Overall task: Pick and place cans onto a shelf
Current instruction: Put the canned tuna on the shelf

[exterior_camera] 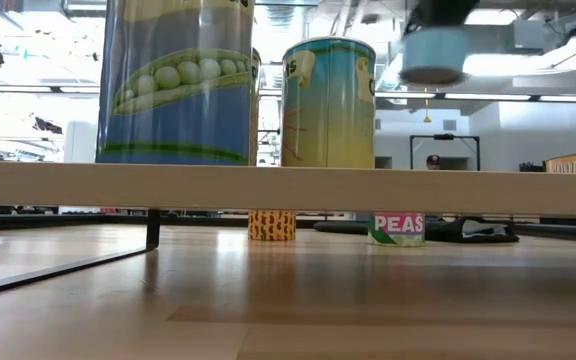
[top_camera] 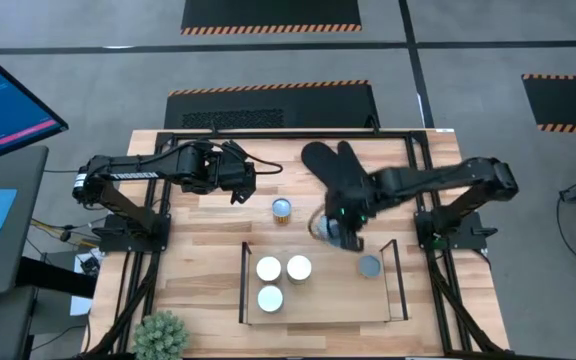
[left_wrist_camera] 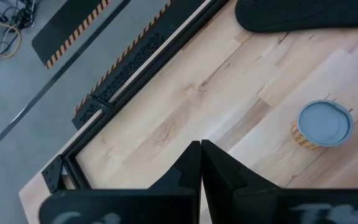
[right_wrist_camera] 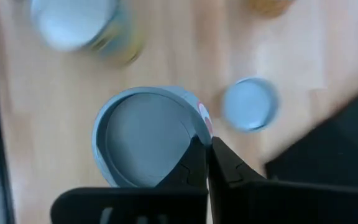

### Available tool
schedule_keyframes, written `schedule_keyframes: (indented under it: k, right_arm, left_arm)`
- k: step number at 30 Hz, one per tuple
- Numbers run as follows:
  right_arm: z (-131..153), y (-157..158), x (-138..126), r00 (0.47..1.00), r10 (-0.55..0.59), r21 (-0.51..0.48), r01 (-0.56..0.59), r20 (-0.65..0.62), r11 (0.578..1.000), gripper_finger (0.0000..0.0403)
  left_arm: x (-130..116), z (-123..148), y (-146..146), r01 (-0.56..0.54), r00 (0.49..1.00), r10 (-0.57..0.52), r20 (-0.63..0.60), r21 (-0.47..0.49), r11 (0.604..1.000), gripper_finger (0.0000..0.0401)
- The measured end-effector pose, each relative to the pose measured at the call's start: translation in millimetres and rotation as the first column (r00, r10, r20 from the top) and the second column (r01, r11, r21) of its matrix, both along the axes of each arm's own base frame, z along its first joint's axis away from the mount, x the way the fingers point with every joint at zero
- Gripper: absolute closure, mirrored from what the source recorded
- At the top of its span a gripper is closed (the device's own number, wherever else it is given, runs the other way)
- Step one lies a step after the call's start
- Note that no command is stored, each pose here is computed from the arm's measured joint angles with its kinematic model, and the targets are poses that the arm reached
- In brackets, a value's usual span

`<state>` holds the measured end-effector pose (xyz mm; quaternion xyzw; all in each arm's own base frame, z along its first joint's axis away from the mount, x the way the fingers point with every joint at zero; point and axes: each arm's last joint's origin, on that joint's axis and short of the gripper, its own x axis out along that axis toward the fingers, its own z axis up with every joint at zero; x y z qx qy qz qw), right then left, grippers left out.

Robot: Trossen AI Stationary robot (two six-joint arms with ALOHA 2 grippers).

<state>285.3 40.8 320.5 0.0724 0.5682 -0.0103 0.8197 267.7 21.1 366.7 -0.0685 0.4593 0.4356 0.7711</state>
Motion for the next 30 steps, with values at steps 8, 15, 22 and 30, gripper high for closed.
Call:
schedule_keyframes:
  k: [8, 15, 22, 30]
  right_arm:
    - [-39, 67, 4, 0.957, 0.221, -0.054, -0.235, -0.188, 0.971, 0.0396]
    - [-64, 115, -4, 0.918, 0.271, -0.058, -0.299, -0.289, 0.953, 0.0397]
    - [-78, 135, -13, 0.917, 0.163, -0.058, -0.197, -0.364, 0.979, 0.0398]
    - [-97, 144, -21, 0.914, 0.115, -0.005, -0.126, -0.389, 0.992, 0.0392]
  left_arm:
    - [1, 0, 0, 0.0, 1.0, 0.0, 0.008, -0.001, 1.0, 0.0401]
    - [1, 0, 0, 0.001, 1.0, -0.001, 0.008, -0.005, 1.0, 0.0401]
    - [1, 0, 0, 0.005, 1.0, -0.005, 0.009, -0.016, 1.0, 0.0401]
    - [2, 0, 0, 0.005, 1.0, -0.005, 0.026, -0.018, 1.0, 0.0401]
